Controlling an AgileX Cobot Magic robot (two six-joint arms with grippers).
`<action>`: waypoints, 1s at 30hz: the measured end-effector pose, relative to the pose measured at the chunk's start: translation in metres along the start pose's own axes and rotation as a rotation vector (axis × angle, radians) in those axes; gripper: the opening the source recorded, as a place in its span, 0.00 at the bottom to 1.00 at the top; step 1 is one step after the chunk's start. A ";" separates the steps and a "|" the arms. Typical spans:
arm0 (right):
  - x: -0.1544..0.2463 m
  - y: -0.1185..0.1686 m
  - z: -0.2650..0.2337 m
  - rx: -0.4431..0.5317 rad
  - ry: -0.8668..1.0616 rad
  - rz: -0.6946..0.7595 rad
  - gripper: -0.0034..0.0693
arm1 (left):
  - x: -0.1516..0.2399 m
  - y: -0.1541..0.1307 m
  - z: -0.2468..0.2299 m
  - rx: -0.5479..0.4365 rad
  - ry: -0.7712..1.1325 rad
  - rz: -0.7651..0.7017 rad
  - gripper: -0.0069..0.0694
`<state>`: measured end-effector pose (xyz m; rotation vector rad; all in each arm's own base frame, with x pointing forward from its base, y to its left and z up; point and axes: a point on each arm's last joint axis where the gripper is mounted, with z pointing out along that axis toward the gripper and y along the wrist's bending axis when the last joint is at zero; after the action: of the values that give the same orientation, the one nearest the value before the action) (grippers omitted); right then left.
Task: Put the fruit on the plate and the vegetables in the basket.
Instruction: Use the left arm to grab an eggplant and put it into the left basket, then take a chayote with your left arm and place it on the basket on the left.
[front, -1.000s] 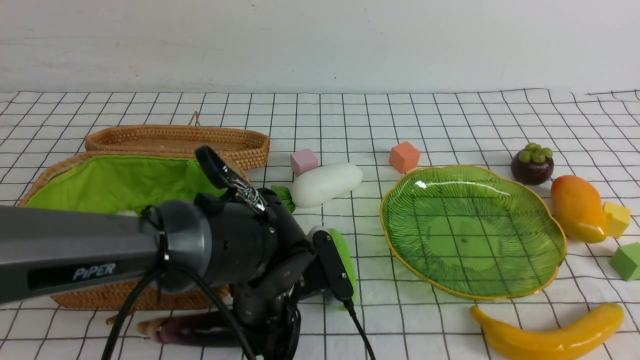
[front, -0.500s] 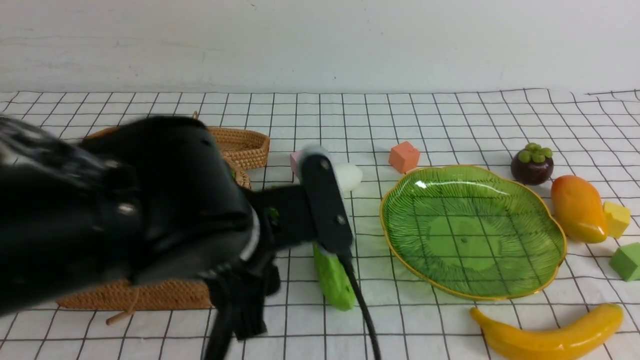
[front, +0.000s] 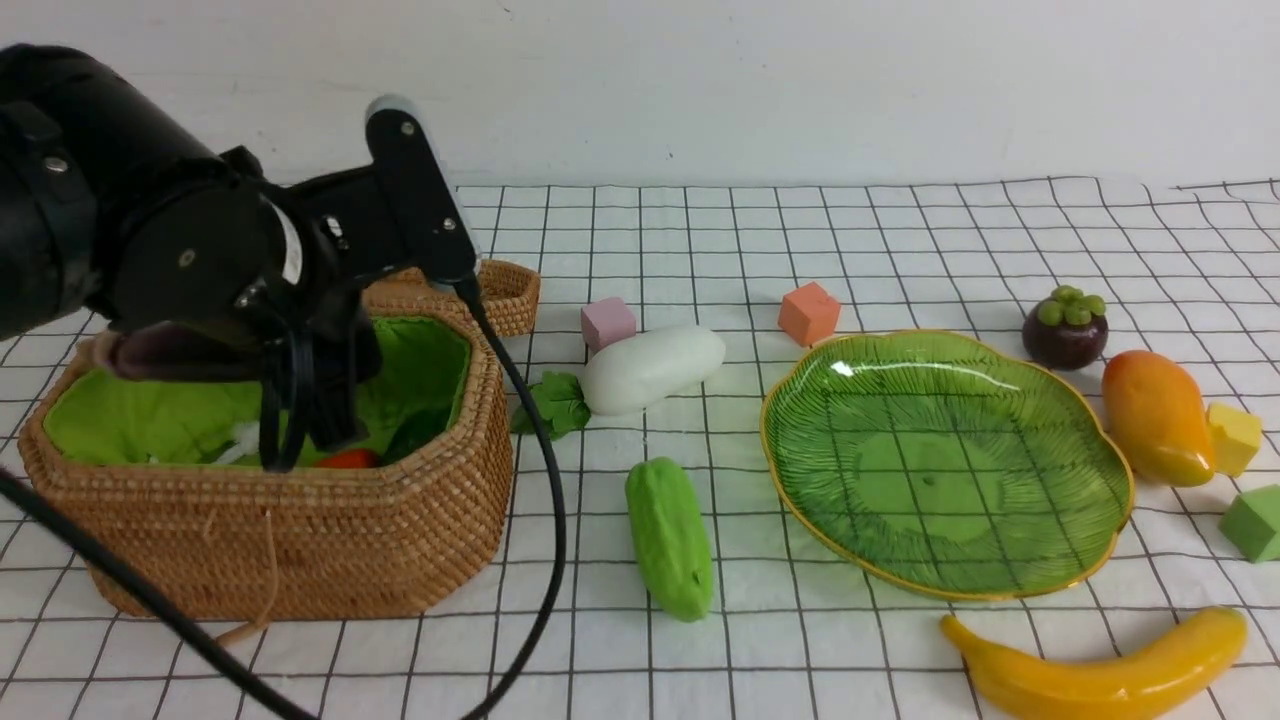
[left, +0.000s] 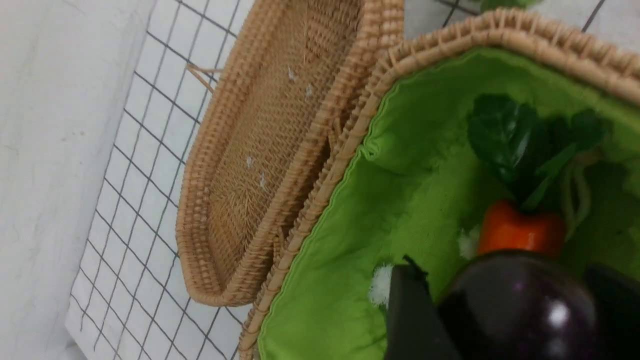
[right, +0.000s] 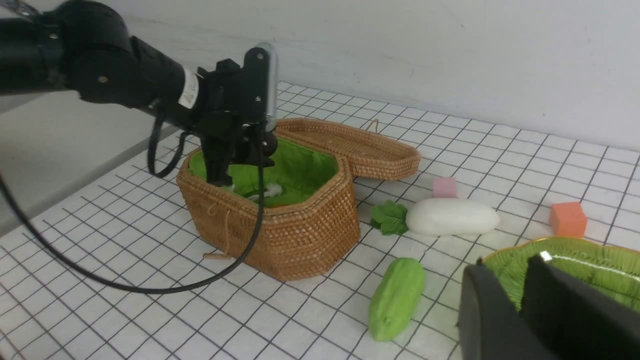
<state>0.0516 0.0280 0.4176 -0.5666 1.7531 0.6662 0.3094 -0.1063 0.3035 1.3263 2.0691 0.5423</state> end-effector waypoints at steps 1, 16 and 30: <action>0.000 0.000 0.000 -0.005 0.004 0.005 0.24 | 0.001 0.000 0.004 0.004 0.015 0.004 0.60; 0.007 -0.001 -0.003 0.010 0.102 0.048 0.25 | 0.007 0.000 -0.003 0.030 0.042 -0.161 0.95; 0.015 0.000 -0.024 -0.021 0.352 0.172 0.26 | -0.100 -0.109 -0.049 0.584 -0.054 -0.709 0.13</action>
<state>0.0315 0.0110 0.4084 -0.5778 2.1439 0.7378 0.2348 -0.2426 0.2983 0.7547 2.5445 -0.4276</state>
